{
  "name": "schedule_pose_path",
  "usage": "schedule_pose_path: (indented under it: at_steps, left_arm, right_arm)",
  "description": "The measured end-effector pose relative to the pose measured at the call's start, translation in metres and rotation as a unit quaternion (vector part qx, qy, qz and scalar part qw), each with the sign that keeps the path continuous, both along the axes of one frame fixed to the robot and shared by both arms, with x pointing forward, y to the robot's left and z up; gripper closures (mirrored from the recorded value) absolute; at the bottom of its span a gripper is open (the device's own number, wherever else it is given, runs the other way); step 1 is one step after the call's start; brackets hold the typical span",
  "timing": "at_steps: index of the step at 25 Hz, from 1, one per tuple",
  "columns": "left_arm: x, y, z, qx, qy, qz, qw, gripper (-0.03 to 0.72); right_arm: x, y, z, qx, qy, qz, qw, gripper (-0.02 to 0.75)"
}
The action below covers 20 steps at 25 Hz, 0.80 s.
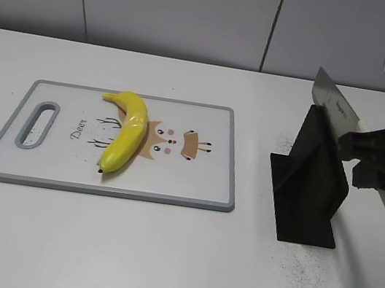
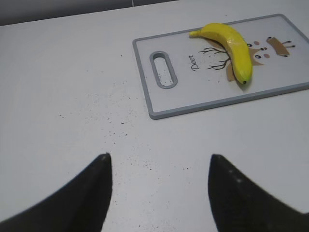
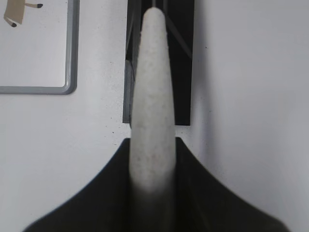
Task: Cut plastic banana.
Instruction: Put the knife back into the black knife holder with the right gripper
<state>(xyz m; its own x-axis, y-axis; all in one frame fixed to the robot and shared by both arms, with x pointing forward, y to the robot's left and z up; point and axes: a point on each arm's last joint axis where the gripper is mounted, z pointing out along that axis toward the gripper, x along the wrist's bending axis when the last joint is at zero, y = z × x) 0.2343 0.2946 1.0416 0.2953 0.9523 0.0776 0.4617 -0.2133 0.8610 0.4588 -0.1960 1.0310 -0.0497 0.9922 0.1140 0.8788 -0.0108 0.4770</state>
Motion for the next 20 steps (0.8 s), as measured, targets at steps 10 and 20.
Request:
schedule_pose_path:
  at_steps: [10, 20]
  left_arm:
    - [0.000, 0.000, 0.000, 0.000, 0.000, 0.000, 1.000, 0.102]
    - [0.000, 0.000, 0.000, 0.000, 0.000, 0.000, 1.000, 0.105]
  right_arm:
    - [0.009, 0.006, -0.022, -0.010, 0.037, -0.003, 0.999, 0.577]
    - [0.012, 0.012, -0.033, 0.012, 0.065, -0.019, 0.998, 0.577]
